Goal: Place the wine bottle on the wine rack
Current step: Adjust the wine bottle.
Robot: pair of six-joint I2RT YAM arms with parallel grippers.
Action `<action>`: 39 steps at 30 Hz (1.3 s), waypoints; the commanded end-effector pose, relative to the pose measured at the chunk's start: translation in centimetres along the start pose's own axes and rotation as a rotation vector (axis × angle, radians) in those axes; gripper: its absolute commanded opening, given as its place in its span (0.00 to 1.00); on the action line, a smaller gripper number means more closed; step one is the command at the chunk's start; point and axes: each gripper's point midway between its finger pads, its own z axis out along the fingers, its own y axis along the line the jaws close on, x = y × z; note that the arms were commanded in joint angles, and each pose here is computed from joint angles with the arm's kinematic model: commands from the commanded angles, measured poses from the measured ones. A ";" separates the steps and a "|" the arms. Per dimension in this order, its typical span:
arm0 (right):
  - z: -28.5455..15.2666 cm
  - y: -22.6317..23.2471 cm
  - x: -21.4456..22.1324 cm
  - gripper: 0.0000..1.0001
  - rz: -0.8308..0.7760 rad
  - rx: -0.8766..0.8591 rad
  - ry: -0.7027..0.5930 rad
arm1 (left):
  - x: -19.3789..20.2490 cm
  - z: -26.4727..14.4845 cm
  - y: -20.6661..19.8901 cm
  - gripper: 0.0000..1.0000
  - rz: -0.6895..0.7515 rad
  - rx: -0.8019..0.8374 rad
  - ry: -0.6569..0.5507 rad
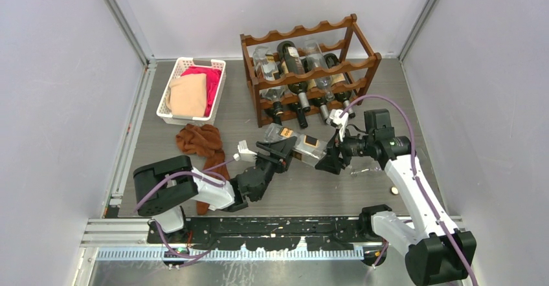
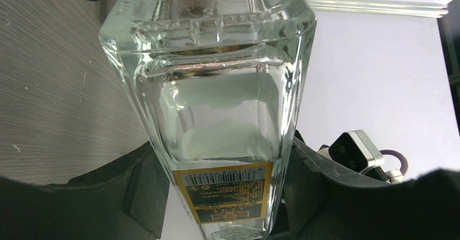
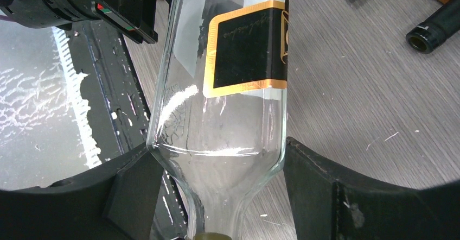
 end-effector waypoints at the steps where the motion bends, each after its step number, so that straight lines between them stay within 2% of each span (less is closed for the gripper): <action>1: -1.2 3.3 -3.6 0.01 -0.021 -0.144 -0.111 | 0.2 -0.2 -5.9 0.64 -0.170 0.162 0.023; 4: -1.7 3.7 -4.3 0.01 0.007 -0.168 -0.138 | 0.3 -0.8 -5.3 0.74 -0.153 0.145 0.034; 9: -2.6 3.8 -5.1 0.01 0.045 -0.194 -0.173 | 0.0 -1.5 -4.1 0.82 -0.122 0.117 0.039; 14: -3.6 3.9 -5.2 0.01 0.046 -0.194 -0.183 | 0.2 -2.6 -2.5 0.84 -0.058 0.077 0.069; 19: -4.8 3.6 -4.8 0.01 0.037 -0.165 -0.167 | 0.3 -4.8 -2.0 0.86 0.067 0.054 0.112; 27: -6.3 4.3 -3.8 0.01 0.053 -0.176 -0.117 | -0.9 -8.8 -2.4 0.90 0.407 -0.064 0.233; 30: -7.1 4.3 -3.8 0.01 0.057 -0.164 -0.118 | -2.1 -10.3 -3.0 0.92 0.636 -0.130 0.291; 31: -7.4 4.2 -3.8 0.01 0.061 -0.149 -0.125 | -2.6 -10.8 -3.1 0.92 0.754 -0.135 0.321; 35: -8.3 3.2 -4.0 0.01 0.097 -0.080 -0.148 | -3.0 -11.8 -6.3 0.93 0.995 -0.030 0.399; 39: -9.3 2.1 -4.2 0.01 0.135 -0.007 -0.153 | -5.1 -11.8 -8.1 0.92 1.198 -0.029 0.403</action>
